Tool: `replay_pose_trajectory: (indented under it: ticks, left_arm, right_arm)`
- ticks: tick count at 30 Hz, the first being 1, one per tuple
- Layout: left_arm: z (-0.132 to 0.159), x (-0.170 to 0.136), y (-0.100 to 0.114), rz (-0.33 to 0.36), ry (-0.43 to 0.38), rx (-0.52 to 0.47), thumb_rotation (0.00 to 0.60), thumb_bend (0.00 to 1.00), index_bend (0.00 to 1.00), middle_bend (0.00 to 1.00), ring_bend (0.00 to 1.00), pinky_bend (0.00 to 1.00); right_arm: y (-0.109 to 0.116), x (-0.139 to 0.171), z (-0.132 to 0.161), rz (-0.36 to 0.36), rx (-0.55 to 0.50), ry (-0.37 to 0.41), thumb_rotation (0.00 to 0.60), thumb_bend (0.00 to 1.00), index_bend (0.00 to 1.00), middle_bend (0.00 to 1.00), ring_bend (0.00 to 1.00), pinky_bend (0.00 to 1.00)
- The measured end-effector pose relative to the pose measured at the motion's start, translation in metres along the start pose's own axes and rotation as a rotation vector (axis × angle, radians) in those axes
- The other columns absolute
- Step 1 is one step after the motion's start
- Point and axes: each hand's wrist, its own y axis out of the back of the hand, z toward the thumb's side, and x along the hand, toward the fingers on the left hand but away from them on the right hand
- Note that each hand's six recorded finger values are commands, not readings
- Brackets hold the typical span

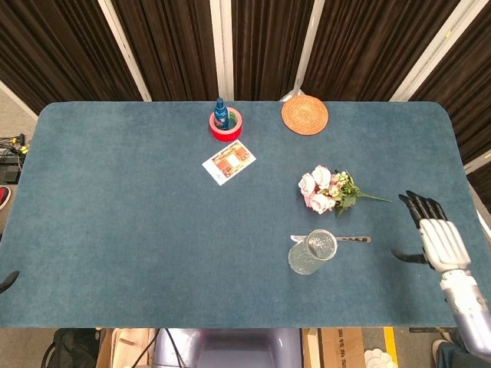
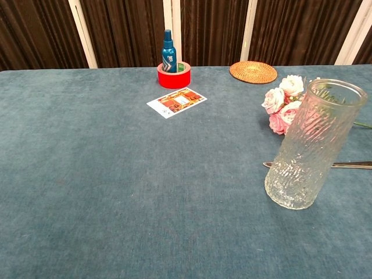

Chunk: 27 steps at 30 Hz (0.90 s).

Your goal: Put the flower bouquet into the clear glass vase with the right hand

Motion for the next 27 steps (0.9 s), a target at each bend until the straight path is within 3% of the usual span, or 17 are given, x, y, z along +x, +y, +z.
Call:
replay_pose_trajectory:
  ticks: [12, 27]
  left_arm:
    - [-0.008, 0.0, 0.006, 0.018, 0.03, 0.004, 0.6, 0.21, 0.12, 0.0, 0.0, 0.05]
    - [-0.014, 0.002, 0.006, 0.031, 0.074, 0.034, 0.6, 0.21, 0.12, 0.0, 0.0, 0.05]
  right_arm:
    - [-0.027, -0.079, 0.046, 0.124, -0.004, -0.01, 0.6, 0.18, 0.06, 0.02, 0.01, 0.0]
    - [-0.067, -0.14, 0.067, 0.248, -0.009, -0.057, 0.6, 0.18, 0.06, 0.02, 0.01, 0.0]
